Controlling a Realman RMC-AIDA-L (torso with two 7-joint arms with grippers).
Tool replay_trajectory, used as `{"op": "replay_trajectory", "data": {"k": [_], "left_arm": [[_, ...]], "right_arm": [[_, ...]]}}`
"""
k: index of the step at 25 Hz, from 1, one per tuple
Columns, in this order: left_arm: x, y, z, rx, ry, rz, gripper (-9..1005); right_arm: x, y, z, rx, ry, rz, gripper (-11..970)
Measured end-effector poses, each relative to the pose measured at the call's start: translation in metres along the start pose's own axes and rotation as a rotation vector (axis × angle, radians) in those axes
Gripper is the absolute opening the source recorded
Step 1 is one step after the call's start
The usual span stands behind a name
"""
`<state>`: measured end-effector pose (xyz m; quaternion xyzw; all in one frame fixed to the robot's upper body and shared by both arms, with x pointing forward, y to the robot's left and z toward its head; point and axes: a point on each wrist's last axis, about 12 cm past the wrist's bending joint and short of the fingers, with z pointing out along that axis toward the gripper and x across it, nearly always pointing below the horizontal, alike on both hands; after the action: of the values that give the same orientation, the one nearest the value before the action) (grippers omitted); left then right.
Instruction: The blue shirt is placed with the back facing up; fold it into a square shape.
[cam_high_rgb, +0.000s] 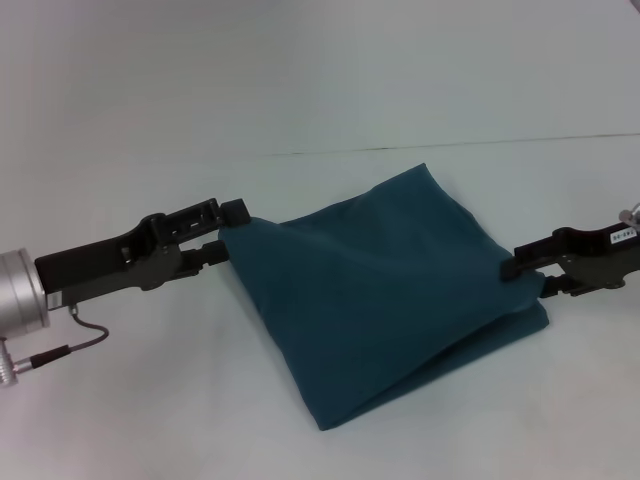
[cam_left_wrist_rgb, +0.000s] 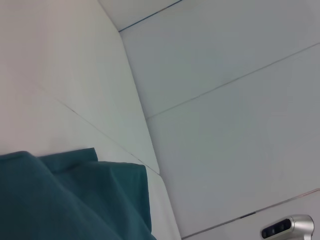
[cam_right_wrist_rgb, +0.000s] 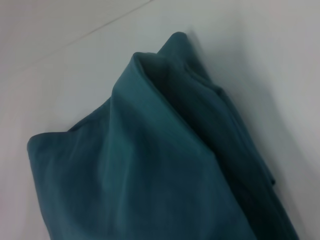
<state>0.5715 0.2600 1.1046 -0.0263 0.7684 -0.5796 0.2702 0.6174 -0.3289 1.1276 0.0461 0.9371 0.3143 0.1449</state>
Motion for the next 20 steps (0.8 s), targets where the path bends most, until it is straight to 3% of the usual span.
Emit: {"op": "replay_trajectory", "data": {"k": [11,17,19,20], "left_arm": [[0.0,-0.002,0.006,0.006,0.008,0.004,948],[0.0,-0.003,0.008,0.006,0.01,0.006,948],[-0.001,-0.003,0.008,0.006,0.008,0.006,947],[-0.001,-0.003,0.008,0.006,0.007,0.007,947]], "right_arm": [[-0.001,0.005,-0.002,-0.017,0.014,-0.007,663],[-0.001,0.008,-0.012,-0.03,0.024,-0.018,417],[-0.002,0.011,-0.017,-0.035,0.032,-0.024,178],[-0.002,0.013,-0.019,-0.035,0.035,-0.028,153]]}}
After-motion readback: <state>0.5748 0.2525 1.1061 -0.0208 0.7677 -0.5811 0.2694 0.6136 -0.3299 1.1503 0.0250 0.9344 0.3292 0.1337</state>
